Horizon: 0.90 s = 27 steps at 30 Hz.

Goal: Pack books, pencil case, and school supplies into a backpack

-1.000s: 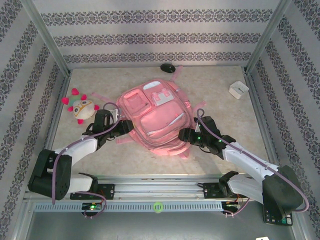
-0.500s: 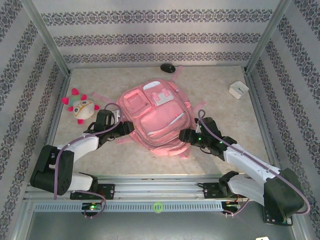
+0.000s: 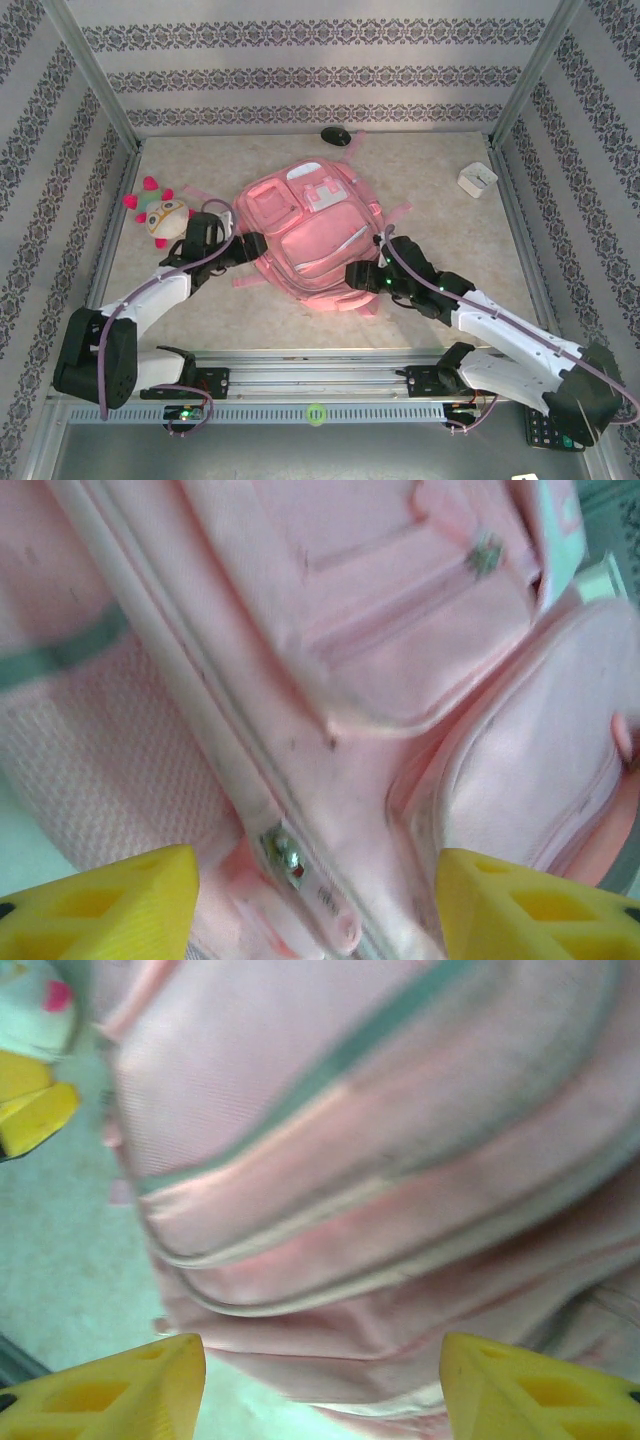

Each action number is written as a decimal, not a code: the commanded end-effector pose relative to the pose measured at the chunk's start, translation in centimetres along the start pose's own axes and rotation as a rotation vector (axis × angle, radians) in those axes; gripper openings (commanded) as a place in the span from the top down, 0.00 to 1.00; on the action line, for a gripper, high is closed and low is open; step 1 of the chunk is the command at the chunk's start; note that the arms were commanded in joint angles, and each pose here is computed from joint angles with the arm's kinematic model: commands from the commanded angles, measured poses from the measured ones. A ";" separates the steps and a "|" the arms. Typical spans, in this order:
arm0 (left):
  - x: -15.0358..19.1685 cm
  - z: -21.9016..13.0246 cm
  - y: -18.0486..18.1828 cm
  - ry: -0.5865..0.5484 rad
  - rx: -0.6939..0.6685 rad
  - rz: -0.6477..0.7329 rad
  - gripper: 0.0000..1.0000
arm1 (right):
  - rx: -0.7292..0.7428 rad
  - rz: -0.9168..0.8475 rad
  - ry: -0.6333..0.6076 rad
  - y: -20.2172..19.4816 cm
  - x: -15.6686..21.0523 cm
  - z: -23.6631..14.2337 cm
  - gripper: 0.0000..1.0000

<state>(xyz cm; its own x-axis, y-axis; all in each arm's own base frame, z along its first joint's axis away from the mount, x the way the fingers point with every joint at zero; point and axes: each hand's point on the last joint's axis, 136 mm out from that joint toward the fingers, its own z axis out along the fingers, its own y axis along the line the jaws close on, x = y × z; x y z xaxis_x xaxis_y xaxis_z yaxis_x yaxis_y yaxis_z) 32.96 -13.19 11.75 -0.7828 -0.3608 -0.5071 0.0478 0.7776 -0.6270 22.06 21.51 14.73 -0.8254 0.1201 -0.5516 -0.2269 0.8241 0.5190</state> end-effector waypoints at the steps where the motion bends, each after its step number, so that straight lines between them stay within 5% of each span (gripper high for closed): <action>1: -3.0 -0.5 0.7 -0.035 -0.086 -0.018 0.35 | 0.049 -0.001 0.004 0.5 0.3 0.2 0.36; 11: -3.5 4.6 3.8 0.071 -0.167 -0.089 0.45 | 0.097 0.148 0.120 -3.5 3.9 3.7 0.34; 18: -1.4 5.5 4.1 0.079 -0.095 -0.171 0.96 | 0.105 0.171 0.080 -7.0 2.2 5.2 0.41; 27: 2.0 1.2 1.9 -0.023 0.028 -0.271 0.99 | 0.043 0.142 0.015 -10.3 -4.1 7.5 0.43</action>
<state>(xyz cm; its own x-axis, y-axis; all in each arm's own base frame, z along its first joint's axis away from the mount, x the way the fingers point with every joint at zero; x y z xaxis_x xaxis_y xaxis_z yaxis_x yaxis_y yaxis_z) 33.68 -12.19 8.30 -0.7655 -0.5304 -0.3643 -0.1426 0.6920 -0.7077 29.42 16.63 5.99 -0.8709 0.2817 -0.4027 0.0043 0.8238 0.5669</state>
